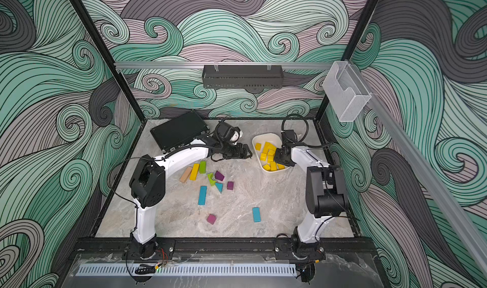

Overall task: Pick out the yellow building blocks
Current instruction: Place the building block in the storage box.

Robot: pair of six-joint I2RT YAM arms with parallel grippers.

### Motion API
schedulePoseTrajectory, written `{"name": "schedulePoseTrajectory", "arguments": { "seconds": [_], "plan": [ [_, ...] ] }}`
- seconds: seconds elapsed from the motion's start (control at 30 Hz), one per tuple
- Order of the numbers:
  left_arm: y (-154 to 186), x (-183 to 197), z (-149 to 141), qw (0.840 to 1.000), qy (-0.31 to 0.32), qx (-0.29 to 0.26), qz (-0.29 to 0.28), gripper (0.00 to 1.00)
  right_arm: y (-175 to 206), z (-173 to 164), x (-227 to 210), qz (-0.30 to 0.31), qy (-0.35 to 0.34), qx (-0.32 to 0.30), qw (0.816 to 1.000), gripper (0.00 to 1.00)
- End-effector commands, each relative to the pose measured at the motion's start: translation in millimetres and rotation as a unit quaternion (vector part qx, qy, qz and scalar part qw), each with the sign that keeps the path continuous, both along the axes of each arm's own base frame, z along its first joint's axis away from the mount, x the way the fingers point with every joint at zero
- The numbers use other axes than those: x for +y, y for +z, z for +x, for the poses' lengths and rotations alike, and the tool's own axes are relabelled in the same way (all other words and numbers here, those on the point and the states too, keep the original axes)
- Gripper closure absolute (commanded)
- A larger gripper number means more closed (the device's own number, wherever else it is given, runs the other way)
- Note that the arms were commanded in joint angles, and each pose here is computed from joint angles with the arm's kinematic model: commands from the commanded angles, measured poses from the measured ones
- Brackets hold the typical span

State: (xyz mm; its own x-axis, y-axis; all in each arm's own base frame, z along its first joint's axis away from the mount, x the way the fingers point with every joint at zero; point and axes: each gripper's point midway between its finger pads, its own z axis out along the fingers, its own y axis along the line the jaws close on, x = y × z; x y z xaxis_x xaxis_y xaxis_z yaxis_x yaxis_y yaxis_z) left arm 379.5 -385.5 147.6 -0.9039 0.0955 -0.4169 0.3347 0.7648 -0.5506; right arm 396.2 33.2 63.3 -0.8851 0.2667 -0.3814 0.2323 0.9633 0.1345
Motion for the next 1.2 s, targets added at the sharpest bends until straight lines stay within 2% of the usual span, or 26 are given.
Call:
{"name": "schedulePoseTrajectory", "arguments": {
  "seconds": [0.0,0.13,0.4,0.6,0.93,1.17],
  "plan": [
    [23,4,-6,1.000,0.000,-0.010,-0.003,0.18,3,6,-4,-0.008,-0.006,-0.005,1.000,0.72],
    [23,4,-5,1.000,0.010,-0.012,-0.013,0.17,3,7,-2,-0.001,-0.004,-0.001,1.000,0.72],
    [24,-3,-15,1.000,-0.005,0.005,-0.024,0.17,9,1,-8,-0.018,-0.011,-0.011,1.000,0.51],
    [31,2,-19,1.000,-0.012,-0.004,-0.020,0.17,19,2,-9,-0.030,-0.011,-0.021,0.999,0.47],
    [78,32,-39,0.997,-0.034,-0.069,0.003,0.17,81,-3,14,-0.046,0.020,-0.093,0.994,0.43],
    [97,84,-55,0.991,0.006,-0.126,0.044,0.16,136,-13,61,-0.034,0.072,-0.154,0.985,0.42]
  ]
}}
